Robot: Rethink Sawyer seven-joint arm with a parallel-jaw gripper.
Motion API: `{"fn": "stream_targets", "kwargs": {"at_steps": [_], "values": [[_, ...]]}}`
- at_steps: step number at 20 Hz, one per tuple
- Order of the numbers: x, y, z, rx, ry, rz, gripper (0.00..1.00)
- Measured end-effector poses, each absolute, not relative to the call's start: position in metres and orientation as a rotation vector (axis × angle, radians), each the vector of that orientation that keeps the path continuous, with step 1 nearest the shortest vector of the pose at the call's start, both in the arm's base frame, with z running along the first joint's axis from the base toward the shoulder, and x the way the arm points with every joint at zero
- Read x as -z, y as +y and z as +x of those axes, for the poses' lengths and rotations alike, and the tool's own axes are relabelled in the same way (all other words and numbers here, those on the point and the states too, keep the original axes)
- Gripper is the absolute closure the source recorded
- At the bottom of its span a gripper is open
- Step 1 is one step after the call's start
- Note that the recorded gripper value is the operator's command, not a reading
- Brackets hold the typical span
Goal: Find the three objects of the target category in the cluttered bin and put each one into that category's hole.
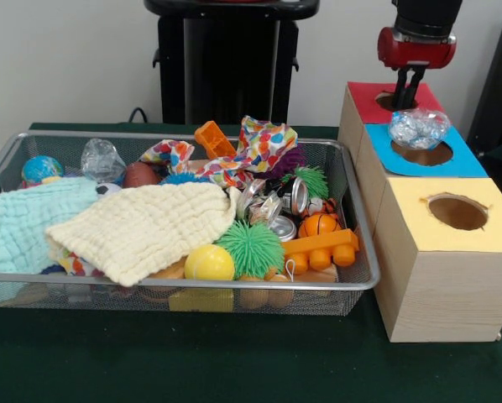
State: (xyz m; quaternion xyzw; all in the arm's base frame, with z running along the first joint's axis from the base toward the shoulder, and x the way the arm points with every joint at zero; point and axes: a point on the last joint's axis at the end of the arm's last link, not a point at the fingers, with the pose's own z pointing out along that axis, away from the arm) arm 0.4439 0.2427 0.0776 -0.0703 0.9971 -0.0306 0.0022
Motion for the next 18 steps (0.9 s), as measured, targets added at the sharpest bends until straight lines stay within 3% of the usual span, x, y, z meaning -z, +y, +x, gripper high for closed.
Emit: {"fn": "stream_targets", "kwargs": {"at_steps": [18], "values": [[-0.085,0.245,0.454,0.096,3.138,-0.218,1.00]]}}
